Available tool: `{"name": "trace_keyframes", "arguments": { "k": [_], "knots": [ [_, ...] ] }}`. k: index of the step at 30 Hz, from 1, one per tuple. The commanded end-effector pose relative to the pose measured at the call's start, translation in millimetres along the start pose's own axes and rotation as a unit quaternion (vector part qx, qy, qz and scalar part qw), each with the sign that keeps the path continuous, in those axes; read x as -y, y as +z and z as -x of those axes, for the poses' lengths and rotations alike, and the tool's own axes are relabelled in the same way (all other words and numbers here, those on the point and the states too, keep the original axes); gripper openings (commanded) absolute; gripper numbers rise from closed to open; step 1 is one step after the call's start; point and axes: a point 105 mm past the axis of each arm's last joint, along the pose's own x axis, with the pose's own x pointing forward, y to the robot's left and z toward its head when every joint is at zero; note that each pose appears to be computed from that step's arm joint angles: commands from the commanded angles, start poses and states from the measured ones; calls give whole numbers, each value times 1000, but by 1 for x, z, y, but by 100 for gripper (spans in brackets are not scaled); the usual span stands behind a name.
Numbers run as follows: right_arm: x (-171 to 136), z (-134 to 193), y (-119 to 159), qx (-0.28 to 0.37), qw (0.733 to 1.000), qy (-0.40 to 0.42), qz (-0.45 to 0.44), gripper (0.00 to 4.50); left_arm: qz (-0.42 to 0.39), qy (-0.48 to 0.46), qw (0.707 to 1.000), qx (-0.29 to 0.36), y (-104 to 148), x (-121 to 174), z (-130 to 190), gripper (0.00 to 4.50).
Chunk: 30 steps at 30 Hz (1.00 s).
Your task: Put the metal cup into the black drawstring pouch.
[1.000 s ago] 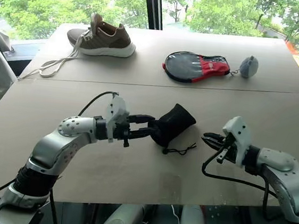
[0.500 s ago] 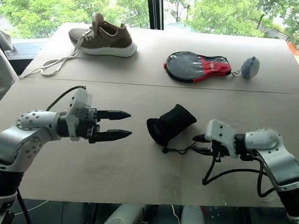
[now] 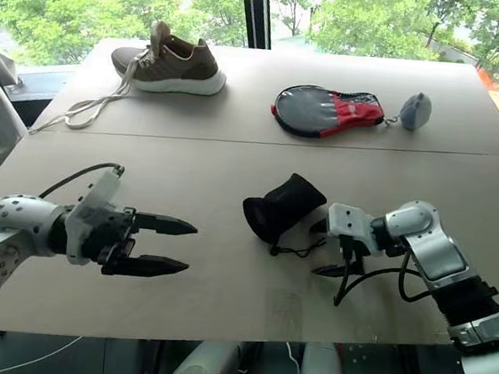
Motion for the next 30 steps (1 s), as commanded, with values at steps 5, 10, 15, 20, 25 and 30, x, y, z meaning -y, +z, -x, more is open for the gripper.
{"name": "trace_keyframes", "arguments": {
  "k": [5,10,15,20,25,30],
  "knots": [
    [2,-4,-5,-5,1000,-5,15,327,-122,-3,992,-33,16,-3,-2,320],
    [-1,-4,-8,-13,1000,-5,23,95,-139,0,990,-21,23,-6,-5,320],
    [-5,-2,-9,-20,999,-7,35,5,-144,6,989,-21,22,-11,-6,320],
    [-2,12,5,11,998,-56,23,5,-157,16,987,-19,23,-17,-9,320],
    [41,53,55,95,965,-231,73,5,-155,58,986,9,36,-35,-12,320],
    [76,100,105,79,870,-406,269,5,-157,93,982,51,53,-55,-15,320]
  ]
}}
